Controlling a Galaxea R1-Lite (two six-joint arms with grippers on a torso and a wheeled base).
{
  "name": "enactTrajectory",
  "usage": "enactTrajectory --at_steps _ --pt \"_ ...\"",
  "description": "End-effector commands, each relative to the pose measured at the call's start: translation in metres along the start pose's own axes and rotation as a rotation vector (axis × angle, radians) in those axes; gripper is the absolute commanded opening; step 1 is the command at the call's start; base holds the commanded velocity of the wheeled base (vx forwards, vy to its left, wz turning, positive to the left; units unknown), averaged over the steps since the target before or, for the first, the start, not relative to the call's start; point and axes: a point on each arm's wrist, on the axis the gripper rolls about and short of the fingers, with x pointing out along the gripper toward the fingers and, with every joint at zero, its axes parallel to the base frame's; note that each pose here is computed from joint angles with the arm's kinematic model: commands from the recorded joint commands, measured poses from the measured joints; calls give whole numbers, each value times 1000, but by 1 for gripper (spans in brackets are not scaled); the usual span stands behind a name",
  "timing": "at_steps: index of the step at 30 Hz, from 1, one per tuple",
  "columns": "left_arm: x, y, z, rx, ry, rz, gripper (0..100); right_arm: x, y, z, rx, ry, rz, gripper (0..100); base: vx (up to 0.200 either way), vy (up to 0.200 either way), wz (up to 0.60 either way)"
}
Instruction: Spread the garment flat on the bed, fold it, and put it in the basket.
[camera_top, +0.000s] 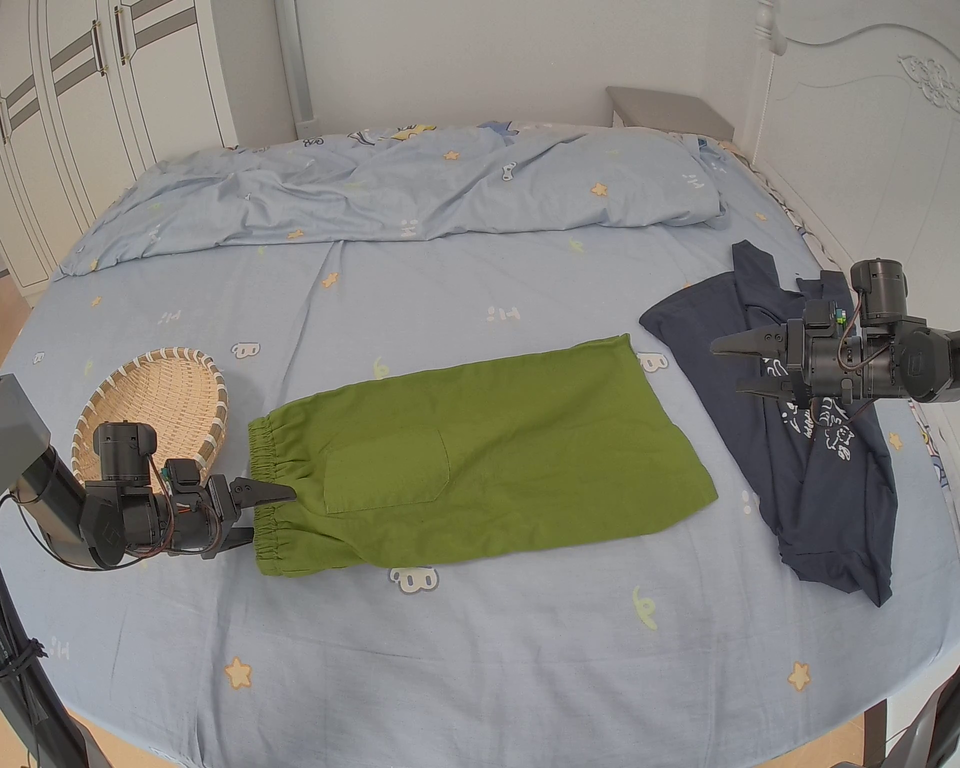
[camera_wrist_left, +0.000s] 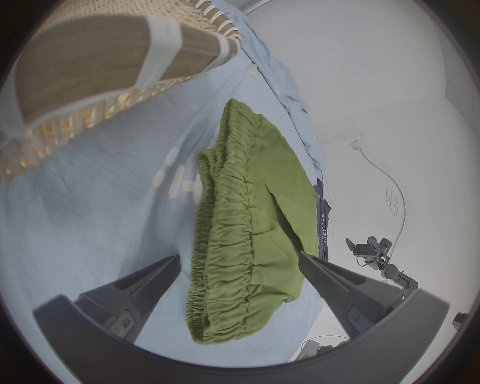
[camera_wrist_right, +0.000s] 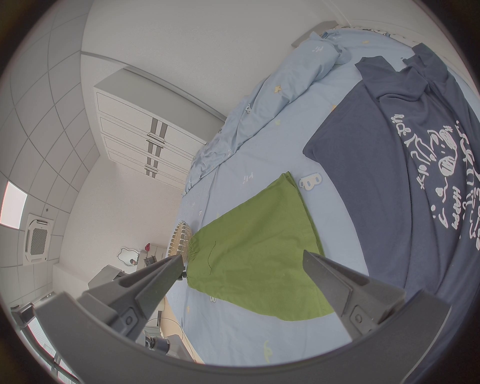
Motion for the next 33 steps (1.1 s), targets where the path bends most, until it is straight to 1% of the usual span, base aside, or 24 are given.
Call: enactTrajectory --at_steps 1,4,6,13,21,22,33 --pt "8 7 -3 -15 17 10 100 1 -1 0 2 3 0 100 0 0 0" --pt "16 2 -3 7 24 -11 100 1 -1 0 2 3 0 100 0 0 0" --pt "19 4 -2 13 21 -14 100 2 -1 0 3 4 0 100 0 0 0" --pt "27 -2 1 39 24 -34 100 3 -4 -1 7 8 -3 100 0 0 0" --pt "28 -4 5 47 15 -39 100 4 -4 0 0 0 0 100 0 0 0" --pt "28 -4 5 48 15 -39 0 4 -5 0 1 0 -2 100 0 0 0" --pt "22 0 9 36 -3 -29 0 5 -8 -1 4 2 -4 100 0 0 0"
